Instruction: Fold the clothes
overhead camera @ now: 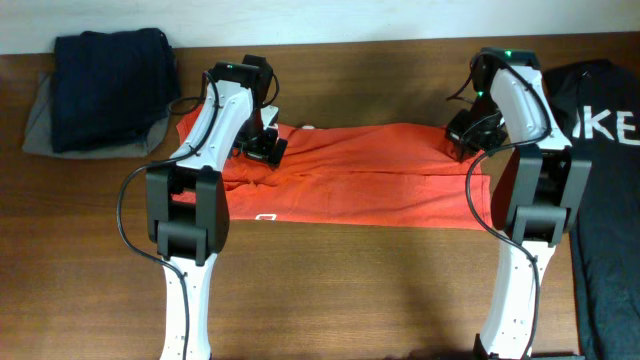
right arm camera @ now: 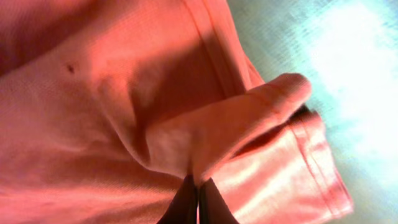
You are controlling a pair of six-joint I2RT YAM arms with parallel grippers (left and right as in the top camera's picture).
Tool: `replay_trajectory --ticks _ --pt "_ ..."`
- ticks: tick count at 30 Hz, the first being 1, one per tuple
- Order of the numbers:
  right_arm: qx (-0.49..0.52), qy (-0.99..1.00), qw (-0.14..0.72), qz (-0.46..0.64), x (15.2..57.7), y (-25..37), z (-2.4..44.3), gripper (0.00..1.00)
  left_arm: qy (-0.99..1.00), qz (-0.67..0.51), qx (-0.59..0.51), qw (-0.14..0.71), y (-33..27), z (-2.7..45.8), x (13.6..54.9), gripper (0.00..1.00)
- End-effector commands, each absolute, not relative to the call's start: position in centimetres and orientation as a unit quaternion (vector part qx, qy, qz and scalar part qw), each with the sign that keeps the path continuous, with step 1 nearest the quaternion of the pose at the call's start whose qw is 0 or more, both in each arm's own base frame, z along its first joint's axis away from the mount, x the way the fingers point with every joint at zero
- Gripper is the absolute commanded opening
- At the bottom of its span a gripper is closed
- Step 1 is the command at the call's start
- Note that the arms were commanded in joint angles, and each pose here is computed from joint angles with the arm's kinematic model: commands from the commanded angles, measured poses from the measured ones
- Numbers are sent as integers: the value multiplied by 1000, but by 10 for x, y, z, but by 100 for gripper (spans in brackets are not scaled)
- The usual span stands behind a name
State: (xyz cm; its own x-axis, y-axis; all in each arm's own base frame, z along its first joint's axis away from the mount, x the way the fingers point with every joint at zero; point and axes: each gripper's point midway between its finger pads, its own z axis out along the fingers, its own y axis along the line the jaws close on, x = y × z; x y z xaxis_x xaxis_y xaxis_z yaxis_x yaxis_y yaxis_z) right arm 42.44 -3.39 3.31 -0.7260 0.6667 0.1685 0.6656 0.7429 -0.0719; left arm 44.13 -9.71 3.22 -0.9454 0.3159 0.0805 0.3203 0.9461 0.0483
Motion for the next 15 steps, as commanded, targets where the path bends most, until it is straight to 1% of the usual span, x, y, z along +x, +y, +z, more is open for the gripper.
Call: replay_trajectory --ticks 1,13,14,15 --pt "-342 -938 51 20 424 -44 75 4 -987 -21 -157 7 -102 52 448 99" --pt "-320 -938 111 70 388 -53 84 4 -987 -21 -157 7 -102 52 448 99" --pt "-309 -942 114 69 387 -52 85 10 -987 -21 -157 7 -102 52 448 99" --pt "-296 -945 118 68 386 -52 85 21 -987 -21 -157 8 -102 52 448 99"
